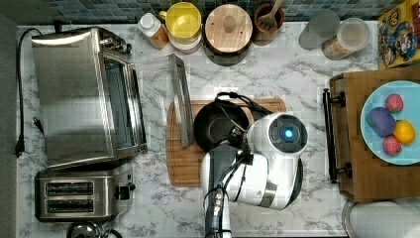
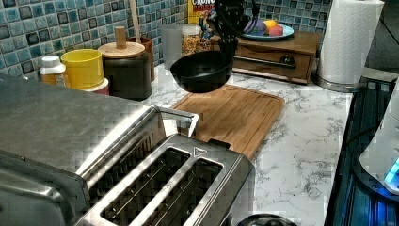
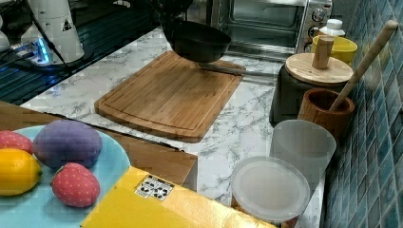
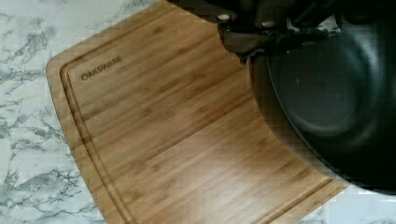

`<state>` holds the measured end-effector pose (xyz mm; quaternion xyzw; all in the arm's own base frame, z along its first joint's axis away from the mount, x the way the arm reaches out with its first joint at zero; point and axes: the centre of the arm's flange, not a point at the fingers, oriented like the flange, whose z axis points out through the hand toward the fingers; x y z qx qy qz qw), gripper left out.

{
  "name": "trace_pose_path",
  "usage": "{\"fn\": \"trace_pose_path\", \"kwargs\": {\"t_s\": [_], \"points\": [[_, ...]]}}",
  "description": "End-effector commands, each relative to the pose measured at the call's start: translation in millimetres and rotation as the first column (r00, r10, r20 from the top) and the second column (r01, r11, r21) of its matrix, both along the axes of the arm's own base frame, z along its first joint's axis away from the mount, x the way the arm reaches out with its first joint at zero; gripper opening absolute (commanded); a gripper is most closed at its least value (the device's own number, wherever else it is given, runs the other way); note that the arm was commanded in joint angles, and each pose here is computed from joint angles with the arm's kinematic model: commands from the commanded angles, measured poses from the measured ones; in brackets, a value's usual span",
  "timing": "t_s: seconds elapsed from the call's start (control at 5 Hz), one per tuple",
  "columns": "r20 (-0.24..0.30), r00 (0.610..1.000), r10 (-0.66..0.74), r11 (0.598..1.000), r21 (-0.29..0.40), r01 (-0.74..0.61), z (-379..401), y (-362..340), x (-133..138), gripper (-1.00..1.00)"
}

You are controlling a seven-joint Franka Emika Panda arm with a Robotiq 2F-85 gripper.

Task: Pick up the bowl.

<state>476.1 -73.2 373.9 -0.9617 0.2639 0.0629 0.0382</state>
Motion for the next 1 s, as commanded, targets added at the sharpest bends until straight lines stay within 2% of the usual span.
{"fn": "trace_pose_path", "kwargs": {"t_s": [0.2, 0.4, 0.6, 1.0], "points": [[0.218, 0.925, 0.311, 0.949, -0.111, -0.293, 142.4, 82.1, 62.5, -1.0], [0.212, 0.916, 0.341, 0.938, -0.143, -0.316, 129.2, 88.7, 57.1, -1.0], [0.195, 0.939, 0.282, 0.958, -0.108, -0.265, 126.7, 75.2, 62.9, -1.0], [0.197, 0.947, 0.255, 0.966, -0.087, -0.242, 122.9, 63.5, 62.9, -1.0]]}}
